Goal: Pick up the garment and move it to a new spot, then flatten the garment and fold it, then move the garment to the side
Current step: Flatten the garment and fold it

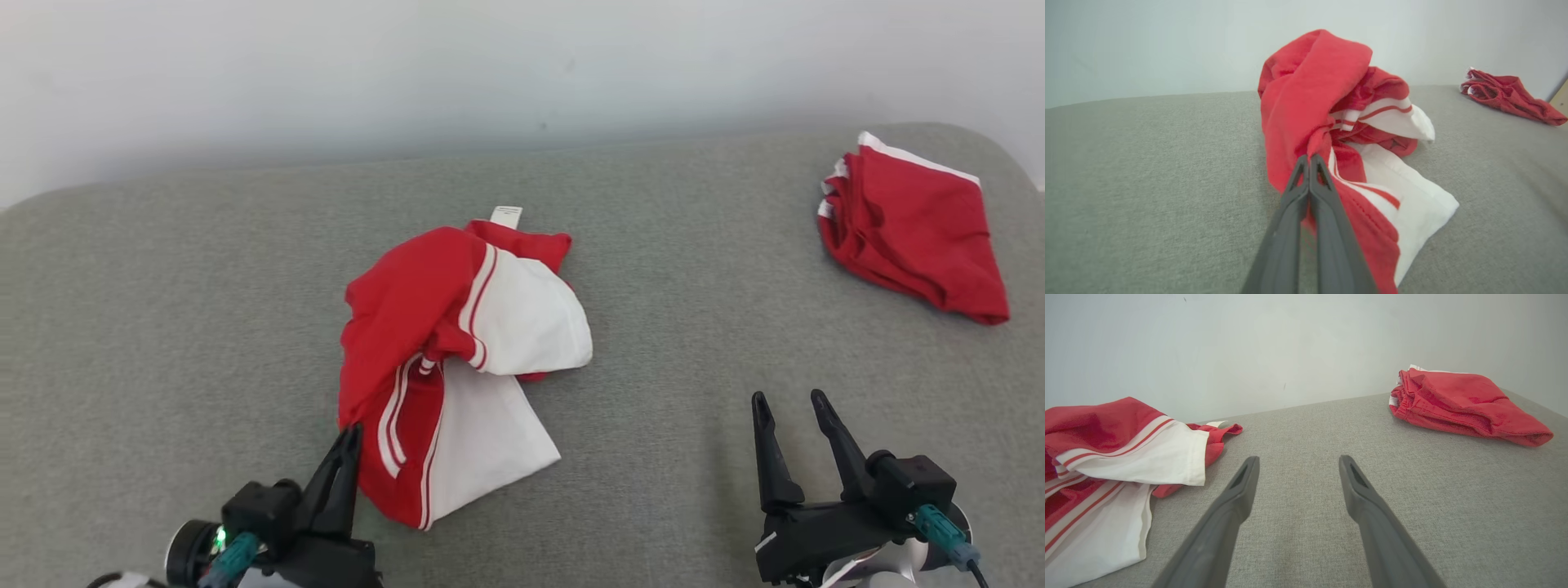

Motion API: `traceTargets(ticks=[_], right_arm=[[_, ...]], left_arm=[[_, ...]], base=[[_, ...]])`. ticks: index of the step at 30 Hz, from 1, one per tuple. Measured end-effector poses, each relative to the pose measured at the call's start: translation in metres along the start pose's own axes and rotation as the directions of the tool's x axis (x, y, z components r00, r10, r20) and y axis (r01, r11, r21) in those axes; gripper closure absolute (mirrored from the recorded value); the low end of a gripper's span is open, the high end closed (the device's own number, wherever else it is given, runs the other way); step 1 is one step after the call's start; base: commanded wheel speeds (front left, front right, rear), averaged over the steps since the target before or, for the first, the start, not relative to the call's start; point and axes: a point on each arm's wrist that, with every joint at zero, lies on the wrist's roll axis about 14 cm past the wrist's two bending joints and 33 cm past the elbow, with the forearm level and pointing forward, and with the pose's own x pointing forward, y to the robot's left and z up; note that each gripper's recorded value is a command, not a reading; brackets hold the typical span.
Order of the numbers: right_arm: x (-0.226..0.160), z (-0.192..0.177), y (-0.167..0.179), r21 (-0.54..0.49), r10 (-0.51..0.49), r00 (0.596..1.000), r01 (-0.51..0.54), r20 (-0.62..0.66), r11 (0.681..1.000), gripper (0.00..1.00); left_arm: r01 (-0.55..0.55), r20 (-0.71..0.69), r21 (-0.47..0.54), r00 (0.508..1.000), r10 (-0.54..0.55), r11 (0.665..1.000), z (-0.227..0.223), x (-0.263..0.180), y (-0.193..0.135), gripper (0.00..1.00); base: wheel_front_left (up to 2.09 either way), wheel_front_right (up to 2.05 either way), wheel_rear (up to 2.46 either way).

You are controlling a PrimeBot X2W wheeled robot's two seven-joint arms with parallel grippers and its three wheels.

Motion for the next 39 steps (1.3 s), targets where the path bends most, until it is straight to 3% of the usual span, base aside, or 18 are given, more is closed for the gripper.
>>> traceTargets(ticks=[12, 20, 27, 35, 36, 37, 38, 39], right_arm=[[0.011, 0.001, 0.031, 0.001, 0.097, 0.995, -0.097, 0.003, 0.995, 0.0], [0.013, 0.0, 0.038, -0.003, 0.121, 0.993, -0.121, -0.001, 0.993, 0.0], [0.013, -0.002, 0.042, -0.003, 0.135, 0.991, -0.136, -0.006, 0.991, 0.0], [0.01, -0.001, 0.034, -0.004, 0.113, 0.994, -0.113, -0.008, 0.994, 0.0], [0.01, -0.002, 0.033, -0.004, 0.11, 0.994, -0.11, -0.008, 0.994, 0.0], [0.01, -0.002, 0.032, -0.004, 0.109, 0.994, -0.109, -0.009, 0.994, 0.0], [0.01, -0.002, 0.032, -0.004, 0.108, 0.994, -0.108, -0.011, 0.994, 0.0], [0.01, -0.003, 0.031, -0.003, 0.108, 0.994, -0.108, -0.011, 0.994, 0.0]], left_arm=[[-0.269, -0.054, -0.072, 0.963, 0.266, 0.96, -0.015, -0.063, 0.069, 1.0], [-0.354, -0.052, -0.061, 0.935, 0.351, 0.933, -0.014, -0.078, 0.096, 1.0], [-0.35, -0.037, 0.021, 0.936, 0.35, 0.937, -0.009, -0.081, 0.108, 1.0], [-0.391, -0.008, 0.075, 0.92, 0.393, 0.917, 0.001, -0.077, 0.131, 1.0], [-0.393, -0.008, 0.074, 0.919, 0.395, 0.917, 0.001, -0.077, 0.131, 0.67], [-0.391, -0.009, 0.075, 0.92, 0.392, 0.917, 0.0, -0.077, 0.131, 0.53], [-0.392, -0.008, 0.08, 0.919, 0.394, 0.917, 0.0, -0.077, 0.132, 0.05], [-0.396, -0.002, 0.079, 0.918, 0.397, 0.915, 0.002, -0.076, 0.132, 0.0]], base=[[0.0, 0.0, 0.0], [0.0, 0.0, 0.0], [0.0, 0.0, 0.0], [0.0, 0.0, 0.0], [0.0, 0.0, 0.0], [0.0, 0.0, 0.0], [0.0, 0.0, 0.0], [0.0, 0.0, 0.0]])
